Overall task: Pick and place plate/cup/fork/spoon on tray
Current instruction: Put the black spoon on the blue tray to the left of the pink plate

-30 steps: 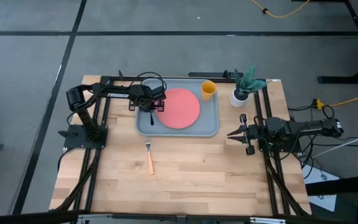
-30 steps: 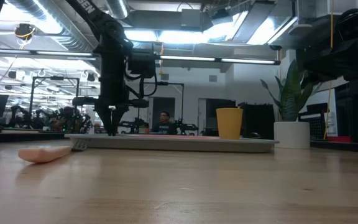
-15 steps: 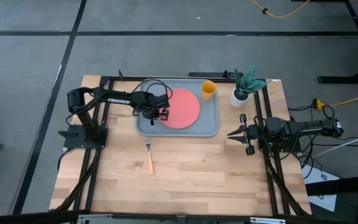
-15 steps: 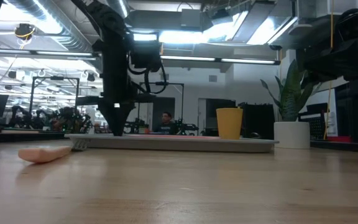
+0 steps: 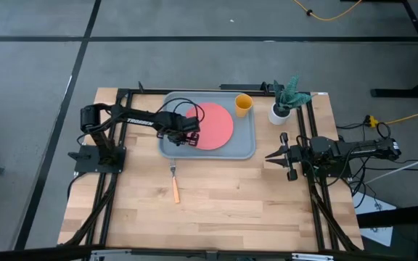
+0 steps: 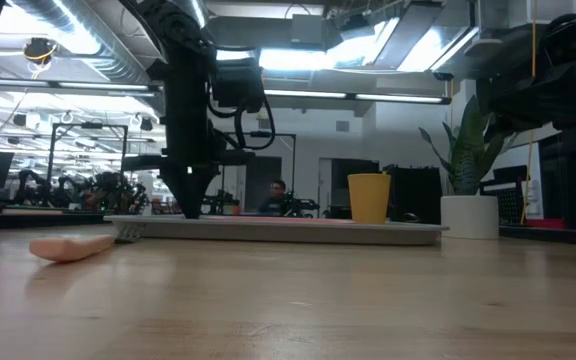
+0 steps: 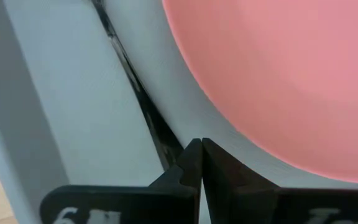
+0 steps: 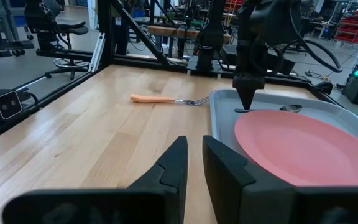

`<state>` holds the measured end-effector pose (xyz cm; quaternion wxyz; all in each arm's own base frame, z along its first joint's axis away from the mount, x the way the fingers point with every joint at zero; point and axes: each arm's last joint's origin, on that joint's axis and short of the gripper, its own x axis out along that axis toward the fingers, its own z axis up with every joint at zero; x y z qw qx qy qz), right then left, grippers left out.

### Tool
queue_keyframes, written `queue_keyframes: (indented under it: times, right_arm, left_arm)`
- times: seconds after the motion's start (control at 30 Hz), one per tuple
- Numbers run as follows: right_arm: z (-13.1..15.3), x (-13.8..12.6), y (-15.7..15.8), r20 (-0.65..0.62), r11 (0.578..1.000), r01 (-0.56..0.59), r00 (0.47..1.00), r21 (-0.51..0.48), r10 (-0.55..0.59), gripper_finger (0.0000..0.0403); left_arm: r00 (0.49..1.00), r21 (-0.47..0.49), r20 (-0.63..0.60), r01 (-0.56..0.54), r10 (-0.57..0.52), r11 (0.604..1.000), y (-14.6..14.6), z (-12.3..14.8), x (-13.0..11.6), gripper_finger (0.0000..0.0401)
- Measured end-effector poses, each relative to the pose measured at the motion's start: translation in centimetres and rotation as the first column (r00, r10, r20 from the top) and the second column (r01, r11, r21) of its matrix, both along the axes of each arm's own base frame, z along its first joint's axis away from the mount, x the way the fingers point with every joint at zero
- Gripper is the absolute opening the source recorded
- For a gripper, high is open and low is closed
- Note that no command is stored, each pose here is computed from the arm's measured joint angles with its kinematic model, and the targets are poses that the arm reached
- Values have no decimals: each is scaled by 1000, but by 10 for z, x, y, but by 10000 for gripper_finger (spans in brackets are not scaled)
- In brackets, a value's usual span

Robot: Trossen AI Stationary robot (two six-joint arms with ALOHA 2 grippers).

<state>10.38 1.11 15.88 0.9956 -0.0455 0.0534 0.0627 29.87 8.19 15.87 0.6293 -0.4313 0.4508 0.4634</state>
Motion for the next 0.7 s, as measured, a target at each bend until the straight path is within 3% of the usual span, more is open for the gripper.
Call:
queue_keyframes:
  times: [0.7]
  right_arm:
    - [0,0,0,-1,1000,0,1000,0,0,56]
  left_arm:
    - [999,-5,-38,11,-11,1000,-4,-7,1,4]
